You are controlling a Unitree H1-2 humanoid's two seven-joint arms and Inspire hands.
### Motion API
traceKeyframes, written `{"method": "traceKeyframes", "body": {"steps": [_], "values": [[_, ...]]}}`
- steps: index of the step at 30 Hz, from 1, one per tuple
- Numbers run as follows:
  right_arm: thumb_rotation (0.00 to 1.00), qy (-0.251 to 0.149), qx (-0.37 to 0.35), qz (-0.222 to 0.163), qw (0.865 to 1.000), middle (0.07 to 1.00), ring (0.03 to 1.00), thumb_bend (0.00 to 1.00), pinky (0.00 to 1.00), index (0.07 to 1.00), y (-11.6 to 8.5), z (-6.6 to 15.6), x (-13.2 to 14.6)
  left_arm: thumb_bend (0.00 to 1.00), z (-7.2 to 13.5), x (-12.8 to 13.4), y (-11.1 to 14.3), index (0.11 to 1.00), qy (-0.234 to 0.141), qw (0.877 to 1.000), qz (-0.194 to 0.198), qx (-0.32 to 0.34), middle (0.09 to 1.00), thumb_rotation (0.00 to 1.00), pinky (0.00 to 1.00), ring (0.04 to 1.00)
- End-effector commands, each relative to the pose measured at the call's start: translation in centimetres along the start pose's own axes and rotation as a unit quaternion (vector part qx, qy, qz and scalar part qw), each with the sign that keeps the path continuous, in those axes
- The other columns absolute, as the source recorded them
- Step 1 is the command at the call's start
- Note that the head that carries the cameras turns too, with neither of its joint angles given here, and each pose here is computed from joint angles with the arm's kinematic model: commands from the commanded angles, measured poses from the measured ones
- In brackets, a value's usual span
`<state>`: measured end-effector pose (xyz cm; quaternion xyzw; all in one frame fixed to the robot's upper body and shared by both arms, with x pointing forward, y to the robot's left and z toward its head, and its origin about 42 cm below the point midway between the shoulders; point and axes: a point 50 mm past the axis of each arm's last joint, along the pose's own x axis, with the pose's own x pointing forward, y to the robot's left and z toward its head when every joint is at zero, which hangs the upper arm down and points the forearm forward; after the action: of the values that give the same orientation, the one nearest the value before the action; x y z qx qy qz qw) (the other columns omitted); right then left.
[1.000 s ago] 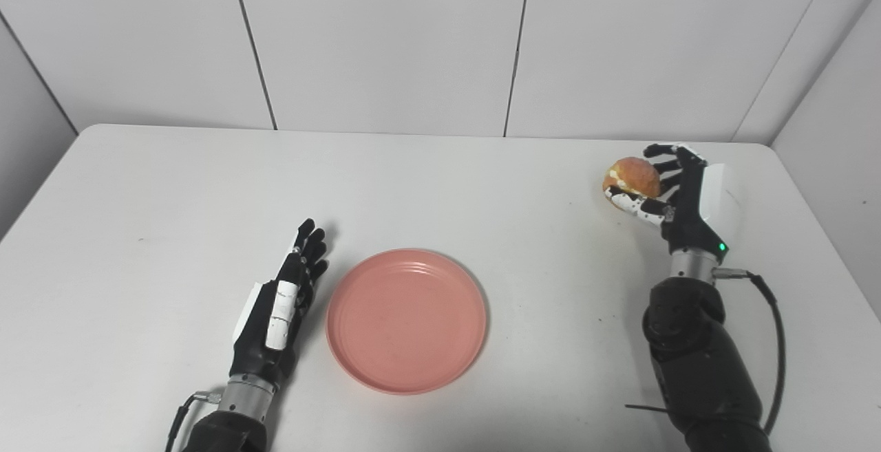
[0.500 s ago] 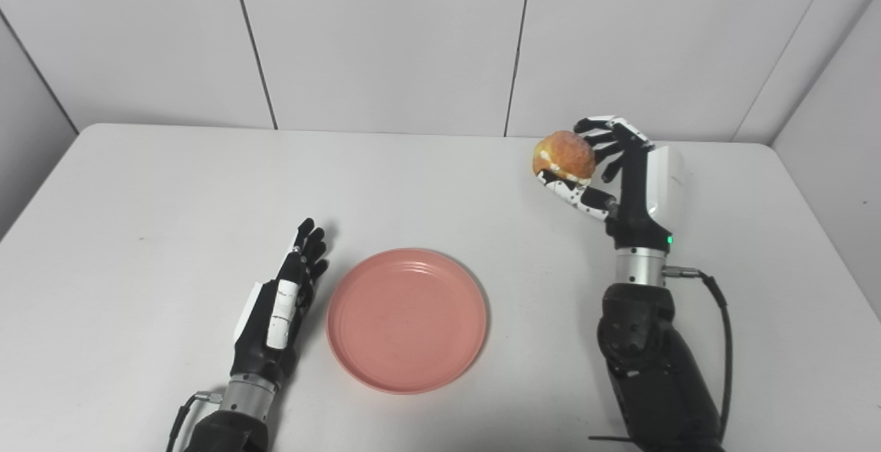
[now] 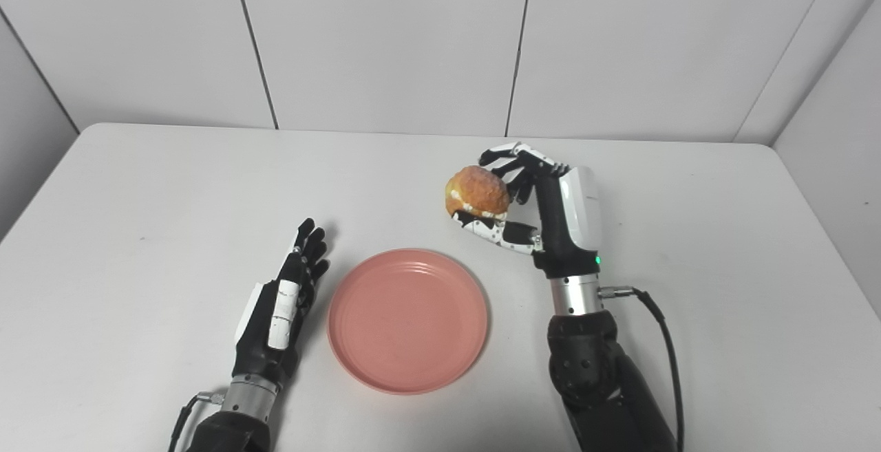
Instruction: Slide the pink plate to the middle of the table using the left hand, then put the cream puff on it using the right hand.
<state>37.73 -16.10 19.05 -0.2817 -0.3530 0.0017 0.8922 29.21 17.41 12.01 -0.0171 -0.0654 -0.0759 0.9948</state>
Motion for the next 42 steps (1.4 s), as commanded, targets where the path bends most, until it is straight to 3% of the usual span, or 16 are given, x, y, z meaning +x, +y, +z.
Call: {"method": "traceKeyframes", "body": {"steps": [1,7,16,23,26,34,42], "values": [[0.0,-0.047,0.007,0.002,0.999,0.455,0.252,0.52,0.2,0.492,0.3,1.8,0.3,0.77,-0.4,-0.4,-0.9,1.0,0.007,1.0,0.002,-0.01,1.0,1.0,1.0,1.0],[0.0,-0.054,0.052,0.048,0.996,0.416,0.342,0.51,0.31,0.518,1.8,2.5,-1.5,0.77,-0.3,-0.4,-1.2,1.0,0.006,1.0,0.002,-0.014,1.0,1.0,1.0,1.0],[0.0,-0.043,0.051,0.123,0.99,0.441,0.385,0.52,0.34,0.518,2.6,3.0,-4.5,0.77,-0.2,-0.4,-1.3,1.0,0.009,1.0,-0.002,-0.011,1.0,1.0,1.0,1.0],[0.0,-0.045,0.032,0.197,0.979,0.405,0.293,0.51,0.27,0.517,2.6,2.2,-5.2,0.77,0.0,-0.4,-1.3,1.0,0.008,1.0,0.0,-0.015,1.0,1.0,1.0,1.0],[0.0,-0.038,0.028,0.217,0.975,0.419,0.341,0.51,0.3,0.52,2.5,2.0,-5.1,0.77,-0.1,-0.4,-1.4,1.0,0.006,1.0,0.001,-0.017,1.0,1.0,1.0,1.0],[0.0,-0.045,0.002,0.255,0.966,0.426,0.38,0.51,0.37,0.526,2.4,1.8,-5.0,0.76,-0.1,-0.3,-1.5,1.0,0.004,1.0,0.005,-0.014,1.0,1.0,1.0,1.0],[0.0,-0.06,-0.003,0.242,0.968,0.465,0.47,0.52,0.44,0.518,2.2,1.9,-4.8,0.77,0.3,-0.4,-1.5,1.0,0.012,1.0,-0.002,-0.014,1.0,1.0,1.0,1.0]]}}
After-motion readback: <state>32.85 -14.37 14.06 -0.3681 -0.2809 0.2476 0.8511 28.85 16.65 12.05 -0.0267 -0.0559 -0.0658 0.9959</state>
